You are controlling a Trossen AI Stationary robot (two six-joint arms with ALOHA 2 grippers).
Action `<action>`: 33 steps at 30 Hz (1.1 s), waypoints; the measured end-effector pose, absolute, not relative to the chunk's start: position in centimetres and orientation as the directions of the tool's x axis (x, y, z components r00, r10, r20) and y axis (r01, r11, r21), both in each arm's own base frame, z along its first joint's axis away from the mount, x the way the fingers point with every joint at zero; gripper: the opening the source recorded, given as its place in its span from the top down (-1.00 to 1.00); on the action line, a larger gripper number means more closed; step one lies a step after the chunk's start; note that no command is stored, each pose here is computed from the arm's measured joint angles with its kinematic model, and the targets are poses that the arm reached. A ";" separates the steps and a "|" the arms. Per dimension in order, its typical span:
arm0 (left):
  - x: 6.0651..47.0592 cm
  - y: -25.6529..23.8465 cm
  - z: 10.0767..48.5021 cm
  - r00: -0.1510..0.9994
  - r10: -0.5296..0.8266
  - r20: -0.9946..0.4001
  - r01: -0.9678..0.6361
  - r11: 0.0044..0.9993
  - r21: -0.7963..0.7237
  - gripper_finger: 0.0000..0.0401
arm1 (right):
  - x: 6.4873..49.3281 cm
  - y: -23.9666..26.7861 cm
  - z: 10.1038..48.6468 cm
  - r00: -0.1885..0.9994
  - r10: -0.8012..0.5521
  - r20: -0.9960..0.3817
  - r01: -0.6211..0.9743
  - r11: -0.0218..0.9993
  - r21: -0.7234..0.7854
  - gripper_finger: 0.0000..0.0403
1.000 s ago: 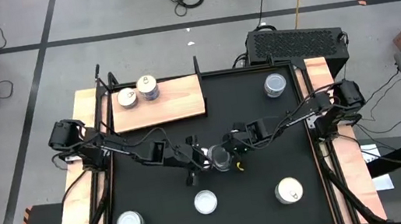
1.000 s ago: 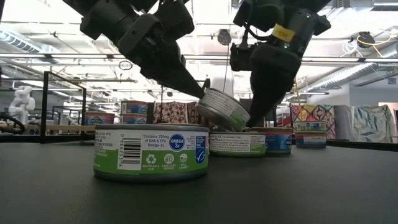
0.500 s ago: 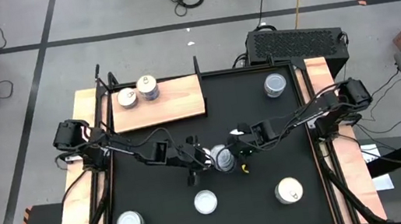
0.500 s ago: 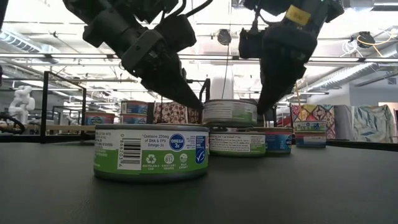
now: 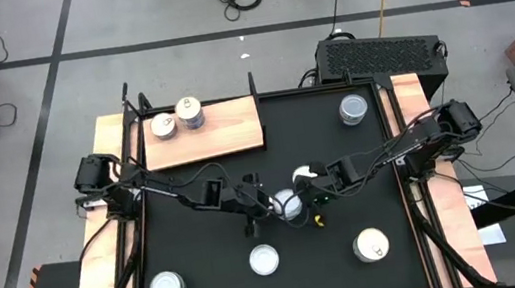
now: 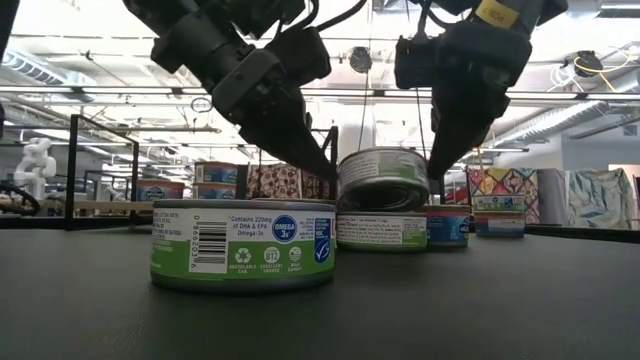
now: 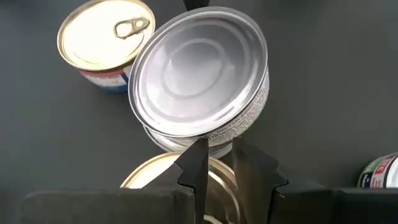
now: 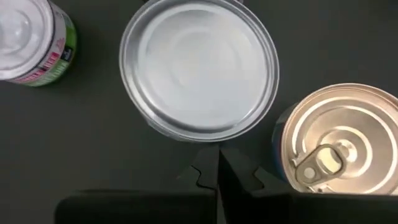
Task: Stack canned seafood by type on shelf
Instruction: Remove the green and white tuna can on top of the green and white tuna can on the table, then stack the blue and pink tuna can on top of the left blue and pink tuna can on the shelf
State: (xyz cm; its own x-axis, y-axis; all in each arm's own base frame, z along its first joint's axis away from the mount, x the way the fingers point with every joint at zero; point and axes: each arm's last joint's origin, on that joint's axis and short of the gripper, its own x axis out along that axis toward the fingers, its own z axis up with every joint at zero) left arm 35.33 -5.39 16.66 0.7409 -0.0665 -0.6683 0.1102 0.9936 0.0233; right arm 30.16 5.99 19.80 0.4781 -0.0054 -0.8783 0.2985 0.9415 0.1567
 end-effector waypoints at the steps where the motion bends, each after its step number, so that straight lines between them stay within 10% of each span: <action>1: 35.3 -5.4 16.7 0.737 -0.066 -0.672 0.111 0.994 0.024 0.61 | 30.2 6.0 19.8 0.479 -0.006 -0.878 0.306 0.938 0.161 1.00; 22: 31.1 -4.5 22.0 0.680 -0.018 -0.733 0.054 0.998 0.026 0.61 | 30.4 6.2 19.9 0.503 0.000 -0.864 0.265 0.952 0.155 1.00; 33: 29.3 2.1 21.3 0.558 -0.109 -0.823 -0.286 0.905 -0.314 0.53 | 30.8 6.3 20.2 0.545 0.011 -0.838 0.248 0.953 0.174 1.00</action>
